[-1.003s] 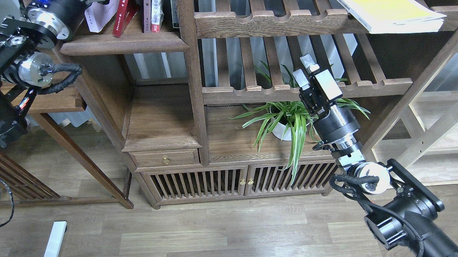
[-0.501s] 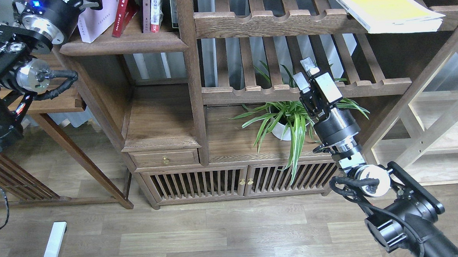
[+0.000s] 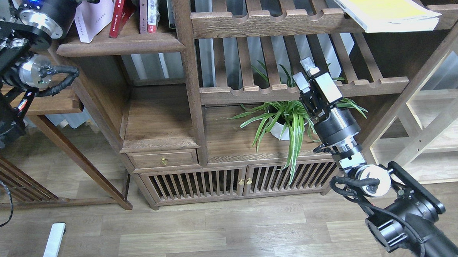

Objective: Organize books on shelf

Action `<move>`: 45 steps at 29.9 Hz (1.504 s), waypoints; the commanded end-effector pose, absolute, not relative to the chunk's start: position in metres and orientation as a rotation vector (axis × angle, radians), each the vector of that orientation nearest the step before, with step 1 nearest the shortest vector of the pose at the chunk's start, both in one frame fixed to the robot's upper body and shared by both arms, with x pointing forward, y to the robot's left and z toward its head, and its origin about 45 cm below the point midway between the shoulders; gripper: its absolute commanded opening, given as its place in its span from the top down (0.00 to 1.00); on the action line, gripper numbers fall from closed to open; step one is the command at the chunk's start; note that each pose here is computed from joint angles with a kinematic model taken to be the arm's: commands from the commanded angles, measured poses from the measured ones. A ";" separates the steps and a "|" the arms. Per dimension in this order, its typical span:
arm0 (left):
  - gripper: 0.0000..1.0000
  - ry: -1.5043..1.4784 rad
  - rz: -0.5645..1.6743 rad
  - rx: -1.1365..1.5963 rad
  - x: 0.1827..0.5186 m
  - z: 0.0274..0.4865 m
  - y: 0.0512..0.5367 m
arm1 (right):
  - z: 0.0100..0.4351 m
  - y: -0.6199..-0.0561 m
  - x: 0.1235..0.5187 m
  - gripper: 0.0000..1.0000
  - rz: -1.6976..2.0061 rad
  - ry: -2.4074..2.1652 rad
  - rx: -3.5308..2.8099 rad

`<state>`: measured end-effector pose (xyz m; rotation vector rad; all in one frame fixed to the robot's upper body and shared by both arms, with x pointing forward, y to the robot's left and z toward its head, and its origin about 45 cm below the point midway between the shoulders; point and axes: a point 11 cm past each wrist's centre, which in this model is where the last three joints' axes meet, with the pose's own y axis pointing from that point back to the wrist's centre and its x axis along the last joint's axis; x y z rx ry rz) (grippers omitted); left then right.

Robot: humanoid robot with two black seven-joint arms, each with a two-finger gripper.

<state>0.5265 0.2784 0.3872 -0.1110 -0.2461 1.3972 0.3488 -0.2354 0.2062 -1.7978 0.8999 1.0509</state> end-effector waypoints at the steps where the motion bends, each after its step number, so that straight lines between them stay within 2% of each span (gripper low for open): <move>1: 0.48 -0.265 1.394 -0.126 0.528 0.400 0.276 | 0.206 -0.235 0.349 0.15 1.050 0.899 -1.800; 8: 0.44 -0.289 1.388 -0.163 0.531 0.421 0.265 | 0.206 -0.238 0.348 0.14 1.048 0.909 -1.805; 26: 0.44 -0.338 1.325 -0.310 0.531 0.481 0.228 | 0.196 -0.244 0.341 0.14 1.067 0.939 -1.796; 41: 0.41 -0.323 1.322 -0.401 0.528 0.497 0.226 | 0.194 -0.245 0.340 0.14 1.068 0.945 -1.796; 45: 0.40 -0.205 1.325 -0.495 0.528 0.493 0.230 | 0.195 -0.247 0.341 0.14 1.062 0.948 -1.794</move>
